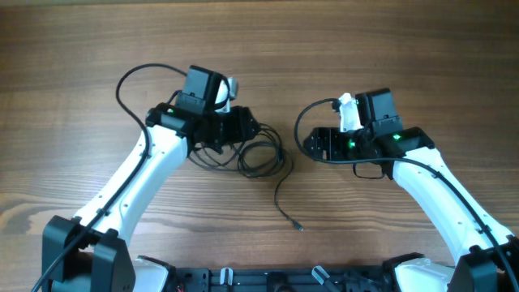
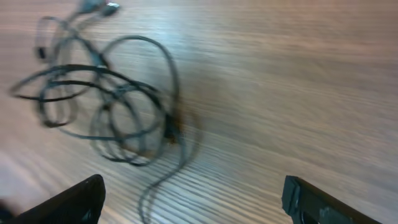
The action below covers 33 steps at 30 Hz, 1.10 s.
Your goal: Untangle cables
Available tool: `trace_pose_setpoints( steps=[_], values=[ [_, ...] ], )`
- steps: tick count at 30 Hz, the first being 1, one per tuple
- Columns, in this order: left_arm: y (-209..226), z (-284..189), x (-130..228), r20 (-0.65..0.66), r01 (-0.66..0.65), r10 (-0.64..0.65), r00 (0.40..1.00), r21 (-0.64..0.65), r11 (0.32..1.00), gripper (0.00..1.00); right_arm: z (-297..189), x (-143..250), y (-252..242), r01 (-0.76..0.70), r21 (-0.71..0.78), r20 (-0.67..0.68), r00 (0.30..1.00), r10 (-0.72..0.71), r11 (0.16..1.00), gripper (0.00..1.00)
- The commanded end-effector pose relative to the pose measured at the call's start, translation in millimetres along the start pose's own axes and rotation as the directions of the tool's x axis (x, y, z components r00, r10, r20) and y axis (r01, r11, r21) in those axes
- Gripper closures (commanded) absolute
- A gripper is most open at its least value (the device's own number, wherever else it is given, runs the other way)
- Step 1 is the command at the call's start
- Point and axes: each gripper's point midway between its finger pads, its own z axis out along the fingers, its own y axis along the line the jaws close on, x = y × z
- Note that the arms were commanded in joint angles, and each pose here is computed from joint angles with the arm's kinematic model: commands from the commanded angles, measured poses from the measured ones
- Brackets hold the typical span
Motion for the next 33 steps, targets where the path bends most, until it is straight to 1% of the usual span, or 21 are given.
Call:
trace_pose_setpoints(
  steps=[1,2,4,8,12,14,15,16,19,22,27,28,30,33],
  values=[
    [13.3,-10.7,-0.3,0.002,-0.031,0.031,1.000,-0.043,0.999,0.49,2.3,0.0,28.0,0.102,-0.138,0.003,0.995,-0.102,0.985,0.07],
    [23.5,-12.6,-1.0,0.006,-0.012,0.013,1.000,-0.083,0.997,0.50,2.9,-0.7,30.2,0.114,-0.141,0.008,0.993,-0.114,0.983,0.07],
    [33.4,-15.5,-2.8,0.012,0.010,-0.009,1.000,-0.111,0.994,0.51,4.1,-2.4,34.1,0.138,-0.141,0.020,0.990,-0.137,0.980,0.08],
    [40.8,-19.3,-9.7,0.033,0.035,-0.031,0.999,-0.113,0.993,0.51,8.8,-4.1,35.3,0.178,-0.091,0.034,0.984,-0.175,0.980,0.08],
    [39.8,-18.5,-10.5,0.031,-0.021,0.025,0.999,-0.116,0.993,0.50,13.4,-3.8,41.0,0.206,-0.075,0.040,0.978,-0.203,0.976,0.08],
    [40.7,-18.3,-7.9,0.022,-0.021,0.024,0.999,-0.122,0.992,0.50,15.6,-4.3,44.3,0.218,-0.074,0.044,0.976,-0.215,0.973,0.09],
    [41.5,-18.4,-5.8,0.014,-0.014,0.016,1.000,-0.125,0.992,0.50,17.5,-4.4,43.4,0.223,-0.061,0.044,0.974,-0.221,0.973,0.09],
    [43.8,-18.7,0.9,-0.007,0.034,-0.035,0.999,-0.133,0.991,0.51,22.4,-3.6,37.0,0.231,-0.010,0.035,0.972,-0.231,0.973,0.09],
    [48.6,-19.7,12.2,-0.040,0.103,-0.110,0.993,-0.158,0.982,0.50,31.0,1.6,31.7,0.236,0.019,0.003,0.972,-0.236,0.972,0.09],
    [54.5,-21.2,19.3,-0.060,0.115,-0.128,0.990,-0.190,0.975,0.47,36.2,1.4,32.9,0.240,0.020,-0.024,0.971,-0.240,0.971,0.11],
    [73.1,-25.9,21.7,-0.037,0.141,-0.158,0.987,-0.292,0.946,0.46,40.2,-10.7,38.1,0.254,0.020,-0.043,0.966,-0.253,0.967,0.11],
    [73.4,-25.9,21.7,-0.036,0.140,-0.158,0.987,-0.293,0.946,0.46,42.3,-13.4,39.0,0.263,0.016,-0.039,0.964,-0.262,0.965,0.12],
    [73.3,-25.9,21.5,-0.036,0.140,-0.158,0.987,-0.293,0.946,0.46,49.0,-18.5,41.8,0.274,-0.002,-0.022,0.961,-0.274,0.962,0.17],
    [73.4,-25.9,21.6,-0.036,0.140,-0.158,0.987,-0.293,0.946,0.46,62.3,-25.6,47.8,0.285,-0.048,0.005,0.958,-0.285,0.957,0.30]
  ],
)
